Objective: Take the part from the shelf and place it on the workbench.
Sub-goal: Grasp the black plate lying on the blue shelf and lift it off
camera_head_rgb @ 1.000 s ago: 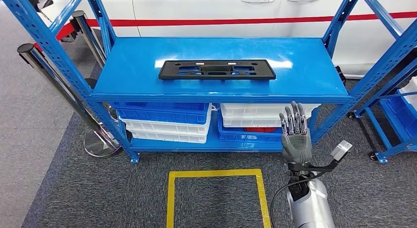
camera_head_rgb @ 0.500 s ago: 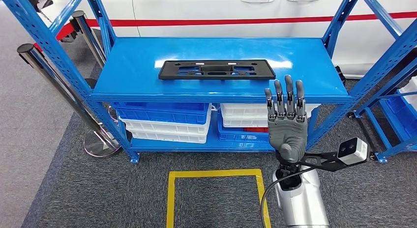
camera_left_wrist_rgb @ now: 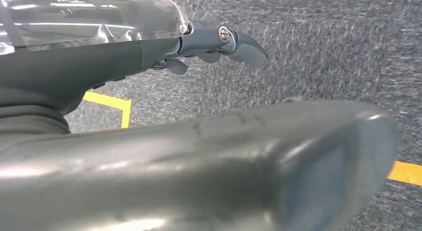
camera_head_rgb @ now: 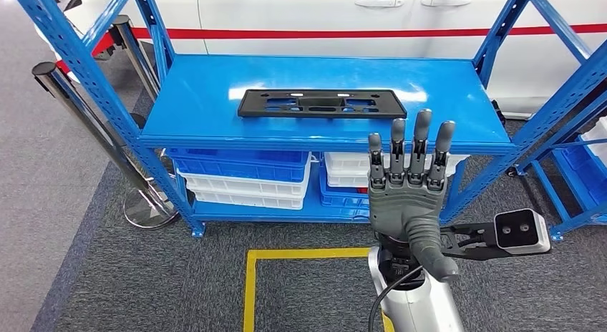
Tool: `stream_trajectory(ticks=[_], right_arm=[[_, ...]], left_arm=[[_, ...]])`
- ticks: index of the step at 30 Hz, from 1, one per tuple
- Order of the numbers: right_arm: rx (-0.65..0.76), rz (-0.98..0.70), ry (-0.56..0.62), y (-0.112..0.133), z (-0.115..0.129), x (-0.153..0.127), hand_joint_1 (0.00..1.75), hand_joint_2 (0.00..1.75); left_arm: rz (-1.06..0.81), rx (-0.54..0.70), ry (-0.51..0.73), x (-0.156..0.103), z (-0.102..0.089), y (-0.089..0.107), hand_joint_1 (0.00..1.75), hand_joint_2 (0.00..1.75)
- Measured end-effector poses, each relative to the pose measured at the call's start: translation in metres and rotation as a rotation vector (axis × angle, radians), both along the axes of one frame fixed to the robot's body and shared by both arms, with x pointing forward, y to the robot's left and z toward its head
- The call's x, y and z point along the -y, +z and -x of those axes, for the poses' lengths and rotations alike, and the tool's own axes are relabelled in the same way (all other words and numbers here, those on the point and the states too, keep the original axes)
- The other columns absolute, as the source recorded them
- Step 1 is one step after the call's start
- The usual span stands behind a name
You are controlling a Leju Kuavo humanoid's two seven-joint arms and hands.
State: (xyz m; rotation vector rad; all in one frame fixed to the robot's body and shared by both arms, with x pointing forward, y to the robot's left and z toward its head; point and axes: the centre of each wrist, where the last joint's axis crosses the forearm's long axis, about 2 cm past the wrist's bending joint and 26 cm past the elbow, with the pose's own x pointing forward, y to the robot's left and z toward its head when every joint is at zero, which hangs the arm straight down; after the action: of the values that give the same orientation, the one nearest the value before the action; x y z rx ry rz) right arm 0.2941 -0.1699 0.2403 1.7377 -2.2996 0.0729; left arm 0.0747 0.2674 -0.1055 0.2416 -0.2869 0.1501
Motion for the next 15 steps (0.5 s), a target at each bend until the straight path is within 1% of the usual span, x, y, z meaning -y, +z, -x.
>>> stream_trajectory(ticks=[4,15], right_arm=[[-0.029,0.018,0.003,-0.0042,0.0040,-0.0013,0.00,0.00],[-0.039,0.040,0.015,-0.0072,0.0071,-0.0024,0.00,0.00]], left_arm=[[0.008,0.001,-0.009,0.0024,0.0015,-0.0002,0.00,0.00],[0.020,-0.032,-0.007,0.0051,0.0026,-0.0003,0.00,0.00]])
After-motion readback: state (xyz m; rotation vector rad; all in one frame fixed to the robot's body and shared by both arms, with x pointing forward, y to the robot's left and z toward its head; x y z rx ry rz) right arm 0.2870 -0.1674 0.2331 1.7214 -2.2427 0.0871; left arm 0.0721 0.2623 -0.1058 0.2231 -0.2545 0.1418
